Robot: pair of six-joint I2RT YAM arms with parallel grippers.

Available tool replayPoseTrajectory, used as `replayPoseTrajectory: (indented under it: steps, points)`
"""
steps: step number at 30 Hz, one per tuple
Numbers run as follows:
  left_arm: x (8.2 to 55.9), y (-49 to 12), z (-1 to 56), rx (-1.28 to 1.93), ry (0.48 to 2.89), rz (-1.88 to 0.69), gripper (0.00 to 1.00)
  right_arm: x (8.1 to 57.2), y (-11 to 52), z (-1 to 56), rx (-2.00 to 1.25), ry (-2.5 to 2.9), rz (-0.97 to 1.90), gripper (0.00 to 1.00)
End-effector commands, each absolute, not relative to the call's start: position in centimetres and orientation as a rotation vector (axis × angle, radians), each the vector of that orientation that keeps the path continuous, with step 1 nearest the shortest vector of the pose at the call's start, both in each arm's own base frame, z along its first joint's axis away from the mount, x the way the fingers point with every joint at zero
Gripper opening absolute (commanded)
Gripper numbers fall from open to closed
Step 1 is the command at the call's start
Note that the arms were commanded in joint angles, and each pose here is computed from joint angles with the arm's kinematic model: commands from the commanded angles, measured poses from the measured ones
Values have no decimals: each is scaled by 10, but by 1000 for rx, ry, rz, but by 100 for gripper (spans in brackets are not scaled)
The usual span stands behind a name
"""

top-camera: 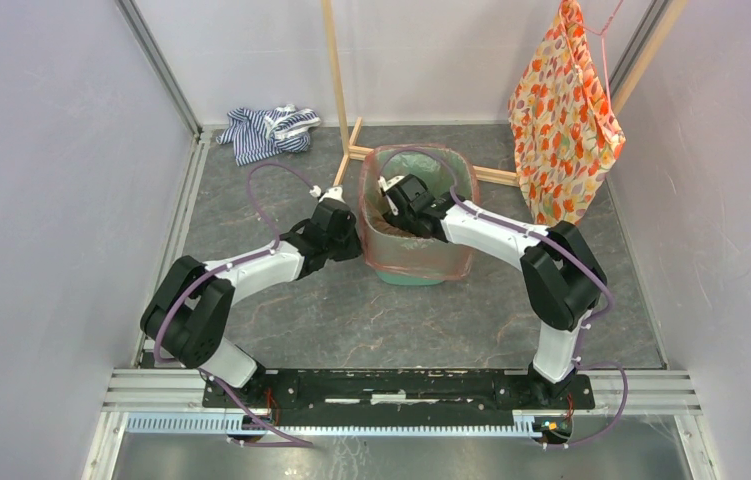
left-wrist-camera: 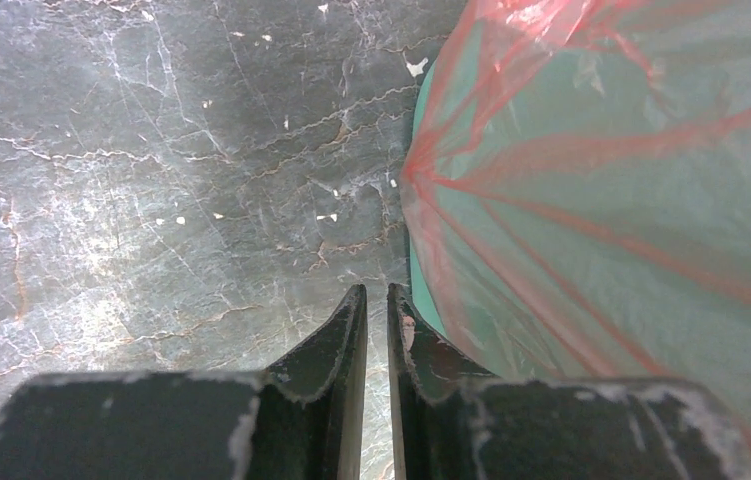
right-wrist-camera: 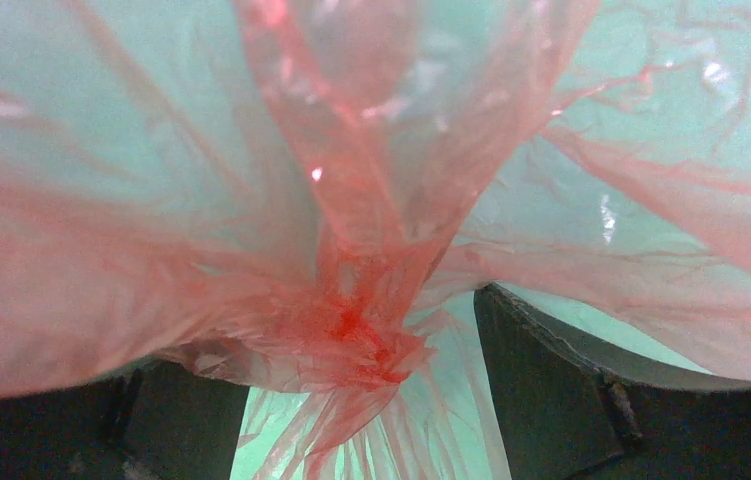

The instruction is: Put the trash bags into the trash bin

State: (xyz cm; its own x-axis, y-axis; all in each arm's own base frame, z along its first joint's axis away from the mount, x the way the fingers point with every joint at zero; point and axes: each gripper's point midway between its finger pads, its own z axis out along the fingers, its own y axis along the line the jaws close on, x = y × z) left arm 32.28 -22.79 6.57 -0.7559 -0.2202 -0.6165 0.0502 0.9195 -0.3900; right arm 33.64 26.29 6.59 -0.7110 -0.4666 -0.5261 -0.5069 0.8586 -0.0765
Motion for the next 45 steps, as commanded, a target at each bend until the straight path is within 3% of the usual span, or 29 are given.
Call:
replayPoseTrajectory:
  steps: [1,8,23,32,45]
  points:
    - [330,-232,78,-71,2350,-515,19,345,265,99,-765,2408,100,84]
    - [324,-226,79,-78,2366,-507,19,345,237,93,-838,2456,-104,84]
    - [309,-212,108,-80,2334,-523,20,332,222,67,-851,2493,-152,80]
    - [304,-218,178,-51,2198,-644,22,341,233,65,-820,2504,-111,81]
    - [300,-221,303,-53,1938,-803,35,336,234,49,-807,2521,-78,80]
